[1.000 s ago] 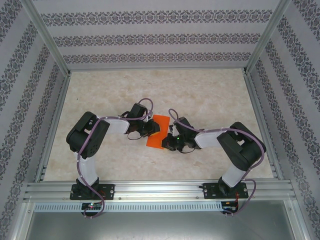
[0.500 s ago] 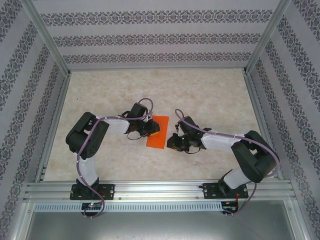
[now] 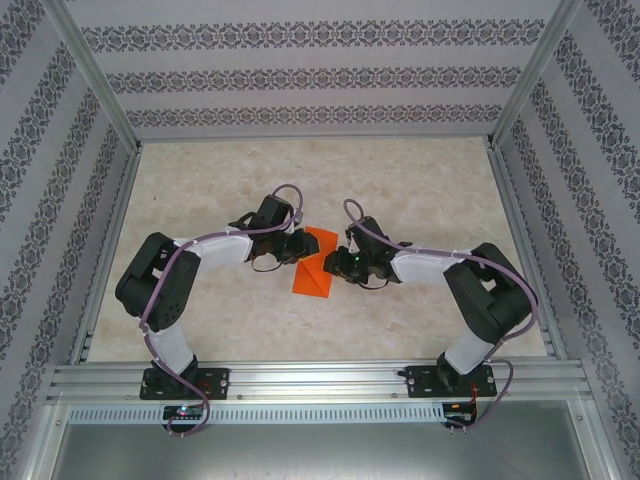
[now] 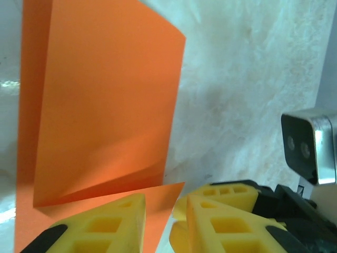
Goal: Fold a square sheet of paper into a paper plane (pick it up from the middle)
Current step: Fold the triangle a second time at the center of the table, then rotate the paper at the center of the table.
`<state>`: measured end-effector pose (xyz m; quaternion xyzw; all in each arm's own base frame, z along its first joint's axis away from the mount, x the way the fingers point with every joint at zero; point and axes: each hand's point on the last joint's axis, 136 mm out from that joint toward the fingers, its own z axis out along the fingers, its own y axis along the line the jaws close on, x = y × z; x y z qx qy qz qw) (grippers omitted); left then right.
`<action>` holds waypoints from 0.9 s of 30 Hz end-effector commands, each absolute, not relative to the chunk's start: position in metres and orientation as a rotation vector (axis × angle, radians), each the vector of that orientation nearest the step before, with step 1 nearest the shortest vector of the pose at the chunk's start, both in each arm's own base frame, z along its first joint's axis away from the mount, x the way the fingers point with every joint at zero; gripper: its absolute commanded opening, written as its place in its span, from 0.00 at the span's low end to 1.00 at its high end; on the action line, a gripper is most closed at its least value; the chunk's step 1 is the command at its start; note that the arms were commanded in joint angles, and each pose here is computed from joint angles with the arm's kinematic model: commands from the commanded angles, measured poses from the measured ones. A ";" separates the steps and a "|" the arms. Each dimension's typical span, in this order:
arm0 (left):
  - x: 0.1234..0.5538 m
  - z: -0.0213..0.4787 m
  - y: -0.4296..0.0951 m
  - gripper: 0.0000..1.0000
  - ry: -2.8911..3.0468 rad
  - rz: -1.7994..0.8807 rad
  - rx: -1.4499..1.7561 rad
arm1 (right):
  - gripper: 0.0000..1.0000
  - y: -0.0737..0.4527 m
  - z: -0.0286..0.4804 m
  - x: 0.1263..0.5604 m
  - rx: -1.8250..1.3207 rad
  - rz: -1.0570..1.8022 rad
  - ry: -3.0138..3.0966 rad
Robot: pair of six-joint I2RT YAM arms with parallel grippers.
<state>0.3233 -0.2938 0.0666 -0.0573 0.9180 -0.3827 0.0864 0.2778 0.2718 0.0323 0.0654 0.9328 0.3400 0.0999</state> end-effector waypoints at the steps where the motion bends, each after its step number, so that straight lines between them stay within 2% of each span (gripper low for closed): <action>1: 0.321 0.062 -0.289 0.27 2.765 -1.079 -0.142 | 0.34 0.275 0.034 0.295 0.237 1.009 2.714; 14: 0.322 0.032 -0.288 0.25 2.837 -1.025 -0.160 | 0.36 0.269 0.021 0.294 0.286 0.953 2.737; 27: 0.317 0.019 -0.283 0.24 2.876 -0.985 -0.175 | 0.33 0.287 0.029 0.298 0.264 1.085 2.690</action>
